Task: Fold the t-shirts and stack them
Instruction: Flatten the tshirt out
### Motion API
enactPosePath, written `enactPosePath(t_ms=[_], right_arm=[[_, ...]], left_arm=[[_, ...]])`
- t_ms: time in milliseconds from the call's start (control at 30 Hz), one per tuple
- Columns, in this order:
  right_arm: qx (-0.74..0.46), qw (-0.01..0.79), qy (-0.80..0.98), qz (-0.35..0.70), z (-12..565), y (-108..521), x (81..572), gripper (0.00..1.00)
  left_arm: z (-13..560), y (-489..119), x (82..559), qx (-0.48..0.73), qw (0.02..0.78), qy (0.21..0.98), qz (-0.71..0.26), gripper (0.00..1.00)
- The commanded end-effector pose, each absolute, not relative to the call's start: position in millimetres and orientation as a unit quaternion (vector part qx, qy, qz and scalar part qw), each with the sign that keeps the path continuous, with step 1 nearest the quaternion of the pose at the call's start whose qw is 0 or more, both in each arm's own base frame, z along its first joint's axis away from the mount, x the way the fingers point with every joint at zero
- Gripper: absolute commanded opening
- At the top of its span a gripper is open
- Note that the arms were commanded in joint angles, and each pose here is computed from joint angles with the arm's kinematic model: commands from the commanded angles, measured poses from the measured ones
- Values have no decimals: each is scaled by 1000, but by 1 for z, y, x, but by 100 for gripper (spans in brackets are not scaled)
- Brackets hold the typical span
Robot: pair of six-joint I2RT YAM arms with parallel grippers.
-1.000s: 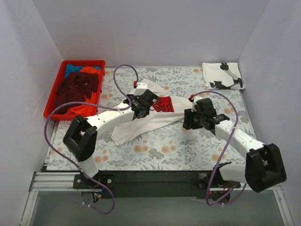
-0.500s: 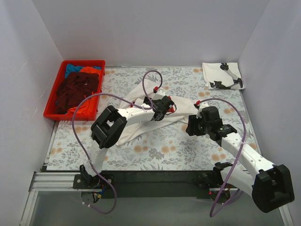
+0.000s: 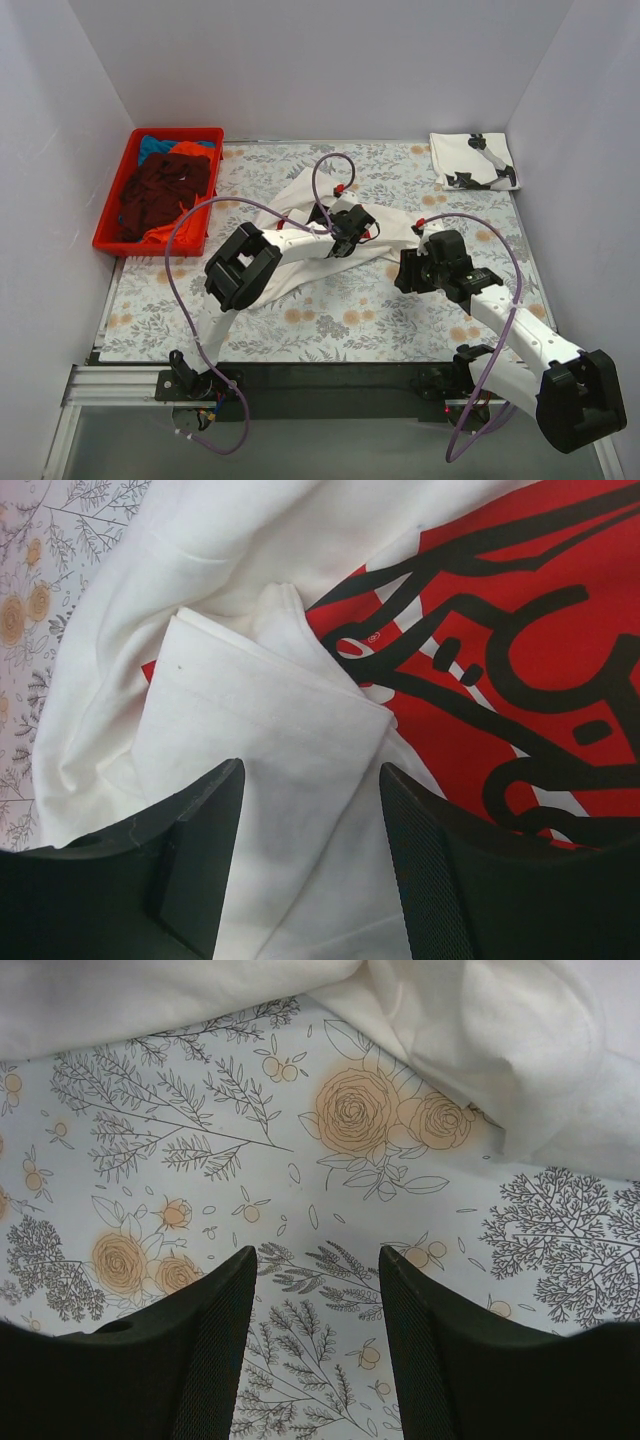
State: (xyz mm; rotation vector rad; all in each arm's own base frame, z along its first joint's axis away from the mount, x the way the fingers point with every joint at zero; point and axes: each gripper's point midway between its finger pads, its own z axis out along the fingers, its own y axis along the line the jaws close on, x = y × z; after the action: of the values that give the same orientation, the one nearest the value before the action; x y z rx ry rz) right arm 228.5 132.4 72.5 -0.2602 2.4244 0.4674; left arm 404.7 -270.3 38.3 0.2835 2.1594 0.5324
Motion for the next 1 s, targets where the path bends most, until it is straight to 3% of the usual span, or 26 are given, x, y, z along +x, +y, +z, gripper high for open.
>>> enactPosePath(t_ms=[0,333,967], right_arm=[[-99,335,917,190,74,136,230,59],[-100,333,917,195,70,137,227,59],[-103,324,919,203,63,139,221,58]], left_arm=[[53,-275,414,98,457,858,213,56],[70,-256,424,89,478,830,274,55],[118,-224,416,27,499,828,254,52]])
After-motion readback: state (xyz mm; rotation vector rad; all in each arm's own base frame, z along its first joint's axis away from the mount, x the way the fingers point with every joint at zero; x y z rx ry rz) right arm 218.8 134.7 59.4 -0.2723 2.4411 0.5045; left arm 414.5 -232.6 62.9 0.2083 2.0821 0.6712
